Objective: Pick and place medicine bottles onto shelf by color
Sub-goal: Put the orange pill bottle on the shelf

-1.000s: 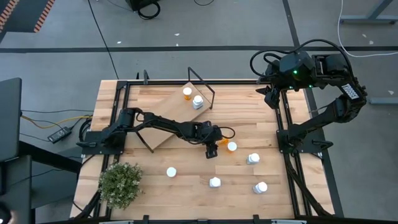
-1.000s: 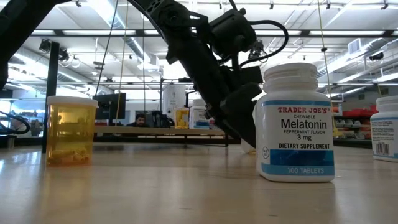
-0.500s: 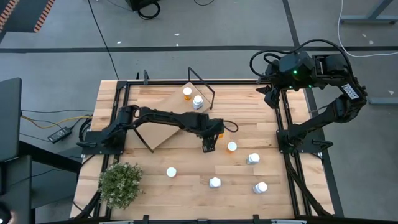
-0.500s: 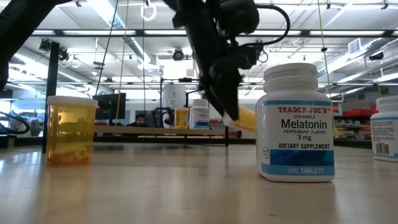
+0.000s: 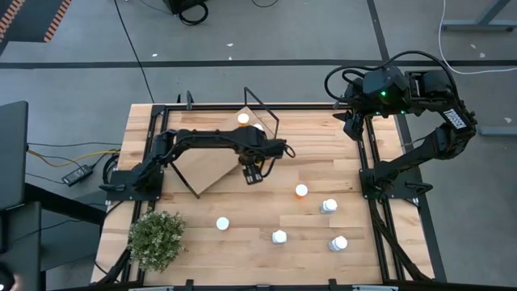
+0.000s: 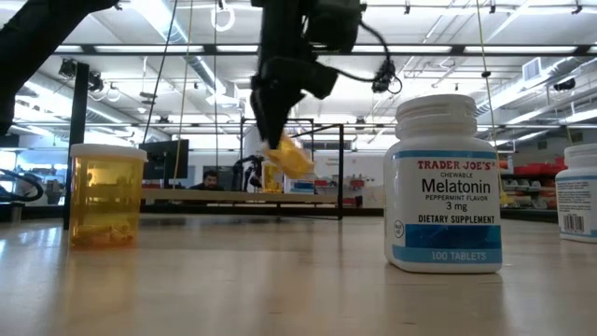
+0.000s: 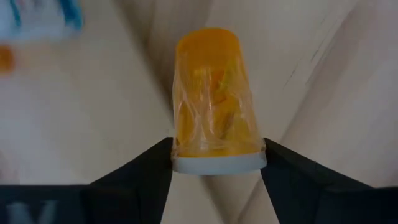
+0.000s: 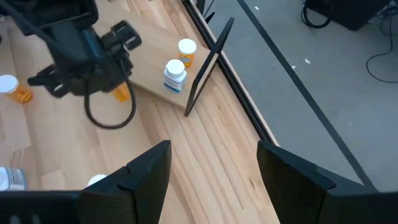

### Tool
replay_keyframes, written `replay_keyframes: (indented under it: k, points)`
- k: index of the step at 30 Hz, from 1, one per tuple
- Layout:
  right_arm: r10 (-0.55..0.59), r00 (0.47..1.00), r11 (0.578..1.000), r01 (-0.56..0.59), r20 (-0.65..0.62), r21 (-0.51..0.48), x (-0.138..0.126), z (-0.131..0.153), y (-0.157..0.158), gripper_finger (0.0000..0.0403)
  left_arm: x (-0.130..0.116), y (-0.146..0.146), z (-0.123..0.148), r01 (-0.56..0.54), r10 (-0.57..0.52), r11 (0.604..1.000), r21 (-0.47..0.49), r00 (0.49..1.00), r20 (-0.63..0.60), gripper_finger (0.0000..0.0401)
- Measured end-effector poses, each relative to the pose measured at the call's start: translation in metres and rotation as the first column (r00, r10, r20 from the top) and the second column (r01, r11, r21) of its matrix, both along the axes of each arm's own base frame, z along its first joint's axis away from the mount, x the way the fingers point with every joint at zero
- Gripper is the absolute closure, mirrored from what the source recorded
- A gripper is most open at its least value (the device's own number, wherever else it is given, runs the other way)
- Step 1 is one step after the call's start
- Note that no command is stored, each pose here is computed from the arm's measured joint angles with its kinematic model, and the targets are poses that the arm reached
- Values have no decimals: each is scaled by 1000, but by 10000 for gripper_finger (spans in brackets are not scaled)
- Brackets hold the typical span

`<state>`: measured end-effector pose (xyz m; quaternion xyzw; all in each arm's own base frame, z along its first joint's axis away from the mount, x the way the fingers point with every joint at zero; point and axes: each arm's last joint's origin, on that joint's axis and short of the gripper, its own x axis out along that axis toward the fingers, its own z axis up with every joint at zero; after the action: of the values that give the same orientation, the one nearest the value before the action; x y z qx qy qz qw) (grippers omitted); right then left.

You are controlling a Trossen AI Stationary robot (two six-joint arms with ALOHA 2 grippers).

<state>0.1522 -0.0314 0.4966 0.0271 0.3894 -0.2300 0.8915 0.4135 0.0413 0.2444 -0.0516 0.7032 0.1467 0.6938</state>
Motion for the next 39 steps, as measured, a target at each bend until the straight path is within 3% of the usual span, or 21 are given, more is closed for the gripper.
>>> replay_keyframes:
  k: [6, 11, 21, 27, 33, 39]
  points:
    - [1, 1000, 1000, -1, -1, -1, 0, 0, 0, 158, -16, 11, 1, -32, 29, 999, -14, 988, -153, 171]
    - [1, 1000, 1000, -1, -1, 0, 0, 0, 0, 158, -19, 23, 4, -75, 66, 995, -59, 988, -141, 173]
    - [1, 1000, 1000, -1, -1, -1, 0, 0, 0, 158, -27, 59, 5, -167, 157, 984, -62, 978, -137, 173]
    - [1, 1000, 1000, -1, 0, -1, 0, 0, 0, 158, -33, 80, 5, -253, 238, 960, -116, 962, -131, 168]
    - [1, 1000, 1000, -1, -1, -1, 0, 0, 0, 158, -41, 104, 5, -440, 420, 878, -190, 897, -134, 168]
    - [1, 1000, 1000, -1, -1, 0, 0, 0, 0, 158, -52, 129, 5, -660, 641, 713, -238, 750, -164, 166]
